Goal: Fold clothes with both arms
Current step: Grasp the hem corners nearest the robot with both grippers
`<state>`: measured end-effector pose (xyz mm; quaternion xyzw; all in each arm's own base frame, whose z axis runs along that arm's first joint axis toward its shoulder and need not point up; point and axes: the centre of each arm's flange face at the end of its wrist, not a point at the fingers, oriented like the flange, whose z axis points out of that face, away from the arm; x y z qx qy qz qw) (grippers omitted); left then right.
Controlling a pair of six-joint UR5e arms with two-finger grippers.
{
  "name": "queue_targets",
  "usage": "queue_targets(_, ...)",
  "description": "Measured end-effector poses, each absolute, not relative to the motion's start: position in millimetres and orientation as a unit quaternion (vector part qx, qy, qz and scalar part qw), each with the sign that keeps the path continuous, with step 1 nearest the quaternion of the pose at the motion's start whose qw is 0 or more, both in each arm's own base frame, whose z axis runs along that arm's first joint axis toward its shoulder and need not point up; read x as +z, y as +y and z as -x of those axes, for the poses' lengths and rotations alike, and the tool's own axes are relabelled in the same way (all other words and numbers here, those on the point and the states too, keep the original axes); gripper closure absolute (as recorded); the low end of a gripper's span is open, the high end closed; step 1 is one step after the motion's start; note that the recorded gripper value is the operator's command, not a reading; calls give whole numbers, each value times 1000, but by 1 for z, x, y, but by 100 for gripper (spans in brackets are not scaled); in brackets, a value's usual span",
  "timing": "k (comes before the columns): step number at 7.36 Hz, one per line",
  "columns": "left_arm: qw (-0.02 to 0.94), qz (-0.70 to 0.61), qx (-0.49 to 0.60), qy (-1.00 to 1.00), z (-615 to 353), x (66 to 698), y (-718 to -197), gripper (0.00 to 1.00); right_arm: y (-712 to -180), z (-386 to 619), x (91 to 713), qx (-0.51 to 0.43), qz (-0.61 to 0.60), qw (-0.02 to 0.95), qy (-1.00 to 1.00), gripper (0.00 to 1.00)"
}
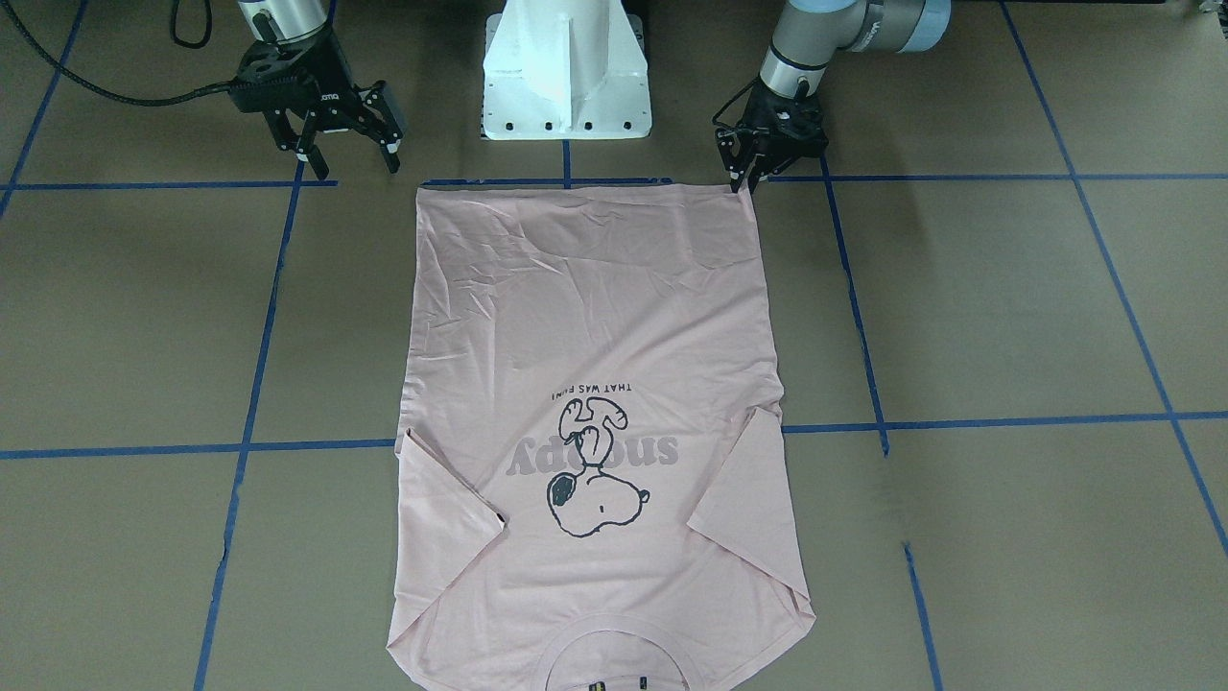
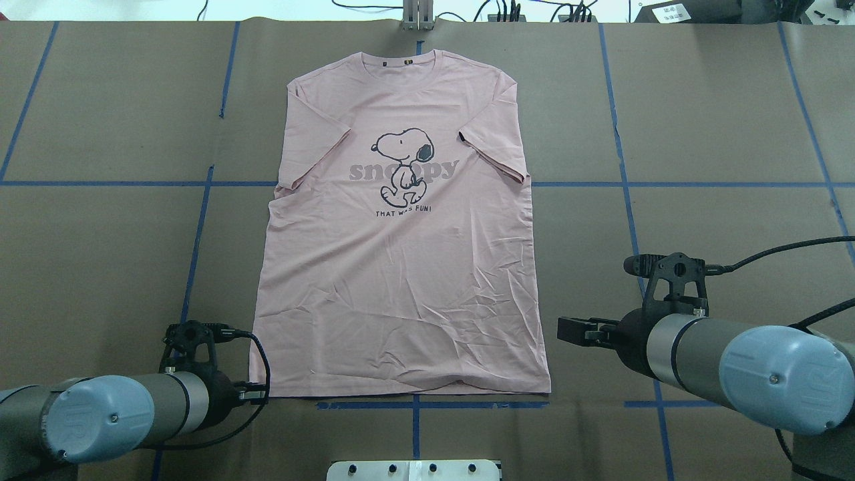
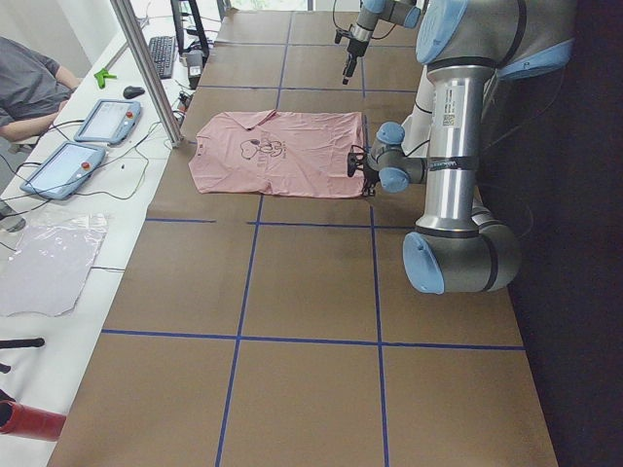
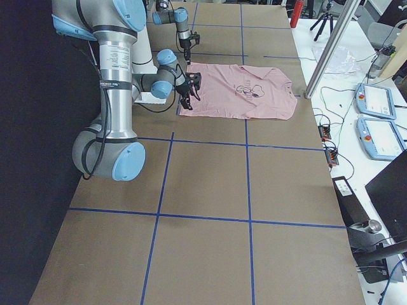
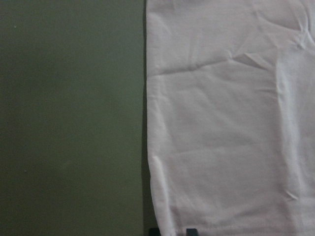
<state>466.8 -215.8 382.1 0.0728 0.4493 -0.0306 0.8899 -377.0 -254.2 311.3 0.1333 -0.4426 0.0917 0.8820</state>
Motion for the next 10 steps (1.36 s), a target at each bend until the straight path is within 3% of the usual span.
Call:
queue_targets(2, 887, -74, -29, 455, -466, 376, -216, 100, -233, 397, 313, 98, -149, 882, -437, 23)
queue_targets(6, 877, -74, -28, 474, -472, 355, -215, 100, -192, 477, 328, 151, -169, 880, -418, 26)
queue_targets(10, 873, -74, -28, 481, -474, 348, -215, 100, -185, 515, 334, 158, -178, 881, -410, 33)
